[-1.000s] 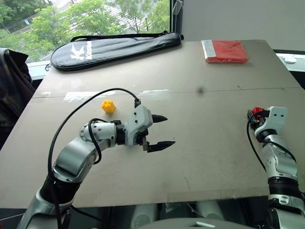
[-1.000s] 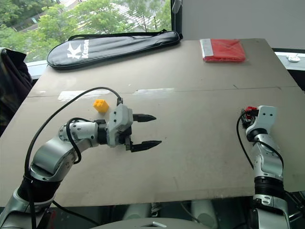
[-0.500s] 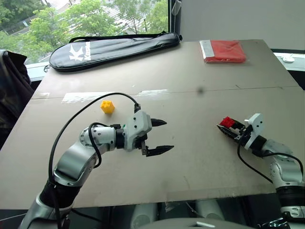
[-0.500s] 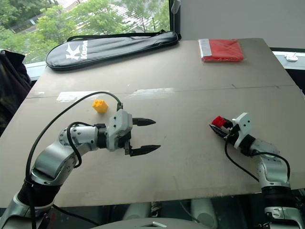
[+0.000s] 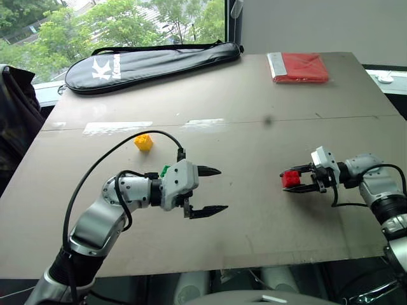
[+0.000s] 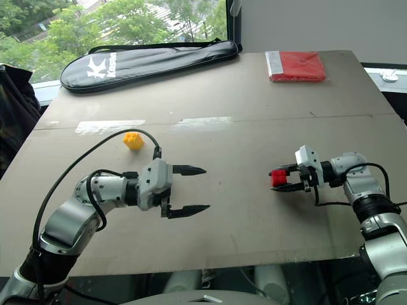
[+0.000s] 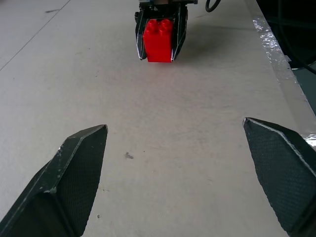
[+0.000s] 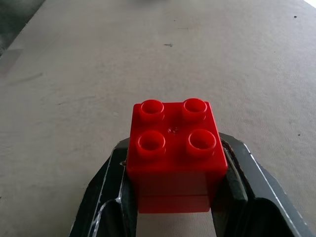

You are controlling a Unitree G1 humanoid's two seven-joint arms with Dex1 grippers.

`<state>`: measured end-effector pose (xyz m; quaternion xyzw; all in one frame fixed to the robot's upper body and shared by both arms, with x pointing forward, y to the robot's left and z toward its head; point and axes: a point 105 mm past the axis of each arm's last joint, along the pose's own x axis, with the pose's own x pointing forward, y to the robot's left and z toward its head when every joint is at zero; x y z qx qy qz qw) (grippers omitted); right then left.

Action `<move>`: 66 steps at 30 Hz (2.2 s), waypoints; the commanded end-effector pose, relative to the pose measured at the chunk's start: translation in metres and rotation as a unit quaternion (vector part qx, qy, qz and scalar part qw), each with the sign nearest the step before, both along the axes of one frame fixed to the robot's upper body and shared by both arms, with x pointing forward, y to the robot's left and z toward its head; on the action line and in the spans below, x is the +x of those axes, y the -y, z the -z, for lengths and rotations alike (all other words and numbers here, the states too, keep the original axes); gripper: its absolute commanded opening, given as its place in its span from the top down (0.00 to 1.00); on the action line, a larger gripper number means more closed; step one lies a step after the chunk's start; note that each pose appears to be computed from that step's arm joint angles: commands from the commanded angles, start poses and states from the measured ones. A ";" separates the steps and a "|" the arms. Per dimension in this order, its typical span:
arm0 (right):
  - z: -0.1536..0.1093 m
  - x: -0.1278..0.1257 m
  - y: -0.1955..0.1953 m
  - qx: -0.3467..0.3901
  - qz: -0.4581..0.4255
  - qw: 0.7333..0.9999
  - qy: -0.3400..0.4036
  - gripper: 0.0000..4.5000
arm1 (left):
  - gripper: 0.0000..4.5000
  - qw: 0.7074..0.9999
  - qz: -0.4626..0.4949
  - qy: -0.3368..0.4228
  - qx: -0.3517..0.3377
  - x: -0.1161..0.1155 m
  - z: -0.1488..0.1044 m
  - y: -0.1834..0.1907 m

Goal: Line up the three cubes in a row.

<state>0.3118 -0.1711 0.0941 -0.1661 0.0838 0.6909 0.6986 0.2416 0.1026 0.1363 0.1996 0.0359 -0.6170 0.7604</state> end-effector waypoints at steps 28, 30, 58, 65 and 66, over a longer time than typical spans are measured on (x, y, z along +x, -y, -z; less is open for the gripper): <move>0.004 0.020 0.019 -0.054 0.023 0.998 0.028 0.01 | 0.00 0.999 0.029 0.020 -0.014 -0.007 -0.011 0.005; 0.004 0.020 0.021 -0.063 0.025 0.997 0.031 0.01 | 0.00 0.999 0.031 0.020 -0.014 -0.006 -0.010 0.005; -0.010 0.025 0.045 -0.098 0.053 0.992 0.055 0.01 | 0.00 0.998 0.054 0.028 -0.016 0.001 -0.008 0.012; -0.016 0.028 0.044 -0.095 0.059 0.992 0.061 0.01 | 0.00 0.998 0.057 0.029 -0.015 0.001 -0.008 0.012; -0.016 0.029 0.044 -0.096 0.059 0.992 0.062 0.01 | 0.00 0.998 0.057 0.028 -0.015 0.001 -0.008 0.012</move>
